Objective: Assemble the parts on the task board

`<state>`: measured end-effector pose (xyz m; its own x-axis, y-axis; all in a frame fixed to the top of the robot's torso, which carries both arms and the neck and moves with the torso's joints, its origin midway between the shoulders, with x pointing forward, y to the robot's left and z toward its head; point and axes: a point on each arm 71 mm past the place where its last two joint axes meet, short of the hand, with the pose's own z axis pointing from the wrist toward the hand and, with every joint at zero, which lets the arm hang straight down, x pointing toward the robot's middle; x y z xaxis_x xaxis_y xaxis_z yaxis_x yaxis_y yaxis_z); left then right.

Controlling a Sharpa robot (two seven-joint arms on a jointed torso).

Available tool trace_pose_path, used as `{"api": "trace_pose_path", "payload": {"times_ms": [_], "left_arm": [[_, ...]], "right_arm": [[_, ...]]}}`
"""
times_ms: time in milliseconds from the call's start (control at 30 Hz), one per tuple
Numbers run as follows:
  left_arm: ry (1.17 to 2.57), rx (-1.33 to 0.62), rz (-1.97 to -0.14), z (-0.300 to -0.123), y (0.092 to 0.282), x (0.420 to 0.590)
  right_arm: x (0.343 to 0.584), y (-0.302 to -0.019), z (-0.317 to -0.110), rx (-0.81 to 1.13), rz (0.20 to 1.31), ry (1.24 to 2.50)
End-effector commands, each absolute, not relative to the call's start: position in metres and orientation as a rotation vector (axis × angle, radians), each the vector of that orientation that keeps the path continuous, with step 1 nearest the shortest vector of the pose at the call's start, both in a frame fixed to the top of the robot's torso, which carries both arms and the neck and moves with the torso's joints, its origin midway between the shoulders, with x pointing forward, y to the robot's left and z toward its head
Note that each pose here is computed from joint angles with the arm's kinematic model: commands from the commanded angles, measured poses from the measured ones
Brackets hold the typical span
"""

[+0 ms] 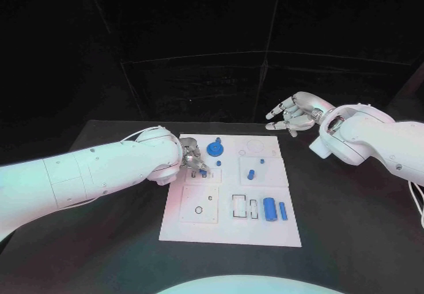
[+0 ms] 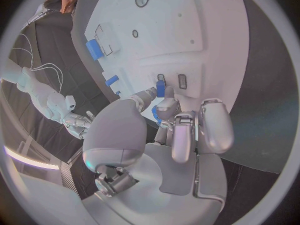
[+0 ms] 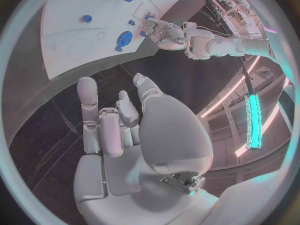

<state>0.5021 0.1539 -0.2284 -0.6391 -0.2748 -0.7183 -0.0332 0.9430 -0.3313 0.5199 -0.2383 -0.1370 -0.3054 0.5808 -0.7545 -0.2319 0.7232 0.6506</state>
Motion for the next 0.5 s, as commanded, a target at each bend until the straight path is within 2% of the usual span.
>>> {"api": "trace_pose_path", "payload": {"times_ms": [33, 500], "left_arm": [[2.279, -0.180, -0.330, -0.2309, 0.1536, 0.5003], [2.310, -0.155, -0.315, -0.2324, 0.1527, 0.4985]], "right_arm": [[0.5202, -0.2369, -0.1354, 0.271, 0.827, 1.701], [0.5202, -0.2352, -0.1354, 0.267, 0.832, 1.701]]}}
